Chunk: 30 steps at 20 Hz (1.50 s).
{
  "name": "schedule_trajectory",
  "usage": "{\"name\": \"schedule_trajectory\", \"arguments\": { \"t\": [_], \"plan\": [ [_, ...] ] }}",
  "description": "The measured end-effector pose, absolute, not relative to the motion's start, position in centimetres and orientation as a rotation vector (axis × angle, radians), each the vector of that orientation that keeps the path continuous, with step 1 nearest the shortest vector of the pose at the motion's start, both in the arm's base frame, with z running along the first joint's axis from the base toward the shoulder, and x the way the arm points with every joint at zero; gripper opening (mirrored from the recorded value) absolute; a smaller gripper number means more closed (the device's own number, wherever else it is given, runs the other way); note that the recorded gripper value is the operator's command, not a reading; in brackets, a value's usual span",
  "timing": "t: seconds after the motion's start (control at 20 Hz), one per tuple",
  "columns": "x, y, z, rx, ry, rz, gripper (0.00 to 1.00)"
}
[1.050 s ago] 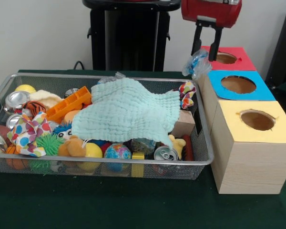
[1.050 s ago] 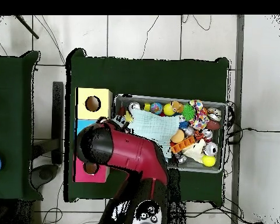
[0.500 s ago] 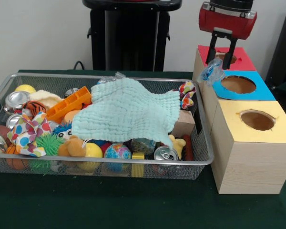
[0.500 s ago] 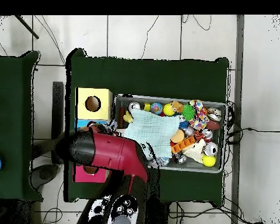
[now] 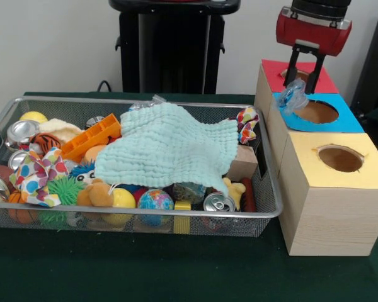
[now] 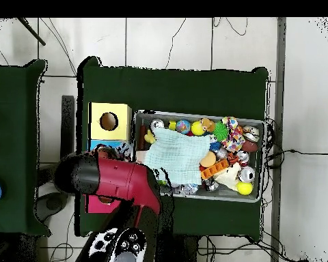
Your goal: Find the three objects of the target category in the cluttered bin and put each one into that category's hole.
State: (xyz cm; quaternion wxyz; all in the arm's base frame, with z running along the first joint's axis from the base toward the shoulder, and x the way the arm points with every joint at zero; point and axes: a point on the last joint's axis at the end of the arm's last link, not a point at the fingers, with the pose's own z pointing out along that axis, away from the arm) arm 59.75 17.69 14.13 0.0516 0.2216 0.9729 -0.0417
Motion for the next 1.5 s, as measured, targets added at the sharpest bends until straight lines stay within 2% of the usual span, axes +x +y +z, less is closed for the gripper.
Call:
{"name": "schedule_trajectory", "arguments": {
  "t": [0.55,1.5],
  "plan": [
    [59.1,19.1,13.2,0.732,2.955,-0.136,0.00],
    [58.4,21.2,13.4,0.698,2.958,-0.132,0.00]
  ]
}}
